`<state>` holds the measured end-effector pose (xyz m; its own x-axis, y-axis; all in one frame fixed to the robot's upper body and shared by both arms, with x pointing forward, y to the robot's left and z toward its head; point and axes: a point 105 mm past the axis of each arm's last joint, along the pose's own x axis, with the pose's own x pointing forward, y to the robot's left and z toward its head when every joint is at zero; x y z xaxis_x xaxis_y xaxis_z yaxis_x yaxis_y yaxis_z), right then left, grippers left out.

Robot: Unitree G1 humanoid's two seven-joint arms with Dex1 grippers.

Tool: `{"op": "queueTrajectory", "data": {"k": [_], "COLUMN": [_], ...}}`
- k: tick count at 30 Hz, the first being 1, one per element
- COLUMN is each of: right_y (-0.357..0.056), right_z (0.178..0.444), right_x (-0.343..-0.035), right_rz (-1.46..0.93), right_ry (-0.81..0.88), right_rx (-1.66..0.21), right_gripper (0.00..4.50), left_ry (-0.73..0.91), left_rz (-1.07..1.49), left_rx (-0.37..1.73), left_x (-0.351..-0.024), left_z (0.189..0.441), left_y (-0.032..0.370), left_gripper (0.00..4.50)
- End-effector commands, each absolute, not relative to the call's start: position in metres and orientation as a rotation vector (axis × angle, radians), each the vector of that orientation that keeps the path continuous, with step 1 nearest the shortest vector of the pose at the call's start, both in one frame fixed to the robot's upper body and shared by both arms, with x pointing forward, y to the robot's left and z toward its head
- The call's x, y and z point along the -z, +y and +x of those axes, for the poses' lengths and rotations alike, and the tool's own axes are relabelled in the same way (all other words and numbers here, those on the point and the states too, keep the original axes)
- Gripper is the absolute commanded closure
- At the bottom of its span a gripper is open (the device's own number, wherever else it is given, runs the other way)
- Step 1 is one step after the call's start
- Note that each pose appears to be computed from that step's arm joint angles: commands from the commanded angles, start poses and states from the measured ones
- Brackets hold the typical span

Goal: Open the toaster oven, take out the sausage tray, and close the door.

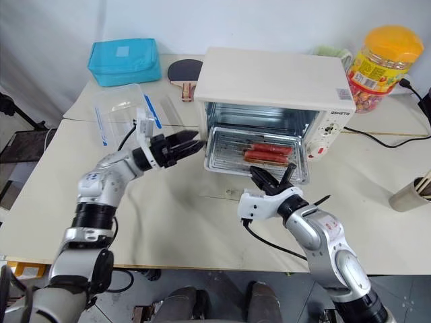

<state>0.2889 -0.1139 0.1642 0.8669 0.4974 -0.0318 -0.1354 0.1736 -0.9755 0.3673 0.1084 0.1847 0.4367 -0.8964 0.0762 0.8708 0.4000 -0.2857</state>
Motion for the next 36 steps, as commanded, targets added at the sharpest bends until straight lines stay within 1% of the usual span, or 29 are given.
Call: {"op": "queueTrajectory", "data": {"k": [1, 5, 8, 13, 16, 19, 20, 24, 25, 26, 27, 29, 31, 34, 36], "right_y": [-0.115, -0.114, -0.108, -0.096, -0.090, -0.088, -0.088, -0.090, -0.090, -0.090, -0.090, -0.090, -0.090, -0.092, -0.092], "right_z": [0.279, 0.276, 0.276, 0.274, 0.272, 0.272, 0.272, 0.275, 0.276, 0.276, 0.276, 0.277, 0.277, 0.276, 0.276], "right_x": [-0.183, -0.182, -0.184, -0.182, -0.178, -0.177, -0.177, -0.178, -0.179, -0.179, -0.179, -0.179, -0.179, -0.183, -0.183], "right_rz": [-1.361, -1.374, -1.383, -1.388, -1.388, -1.390, -1.389, -1.389, -1.388, -1.386, -1.385, -1.380, -1.366, -1.241, -1.217], "right_ry": [-0.404, -0.419, -0.452, -0.495, -0.511, -0.522, -0.523, -0.524, -0.525, -0.526, -0.528, -0.532, -0.529, -0.505, -0.494], "right_rx": [-0.436, -0.468, -0.498, -0.579, -0.630, -0.659, -0.660, -0.659, -0.658, -0.660, -0.661, -0.666, -0.678, -0.689, -0.705], "right_gripper": [4.45, 4.45, 4.45, 4.45, 4.45, 4.47, 4.47, 4.47, 4.47, 4.47, 4.47, 4.47, 4.47, 4.47, 3.87], "left_ry": [0.182, 0.280, 0.371, 0.437, 0.441, 0.463, 0.476, 0.528, 0.542, 0.550, 0.555, 0.582, 0.598, 0.595, 0.590], "left_rz": [-0.394, -0.535, -0.592, -0.700, -0.776, -0.821, -0.830, -0.860, -0.869, -0.877, -0.882, -0.898, -0.914, -0.968, -0.990], "left_rx": [1.160, 1.174, 1.175, 1.165, 1.167, 1.163, 1.160, 1.154, 1.153, 1.151, 1.149, 1.138, 1.133, 1.129, 1.119], "left_x": [-0.194, -0.196, -0.192, -0.190, -0.193, -0.194, -0.193, -0.190, -0.189, -0.189, -0.189, -0.185, -0.183, -0.182, -0.183], "left_z": [0.351, 0.343, 0.338, 0.337, 0.337, 0.336, 0.336, 0.331, 0.329, 0.328, 0.327, 0.327, 0.326, 0.326, 0.327], "left_y": [0.103, 0.098, 0.094, 0.092, 0.090, 0.088, 0.088, 0.090, 0.091, 0.092, 0.092, 0.092, 0.090, 0.091, 0.094], "left_gripper": [1.31, 1.31, 1.31, 1.31, 1.31, 1.87, 2.23, 3.34, 3.72, 3.85, 4.16, 4.38, 4.44, 4.46, 4.46]}}
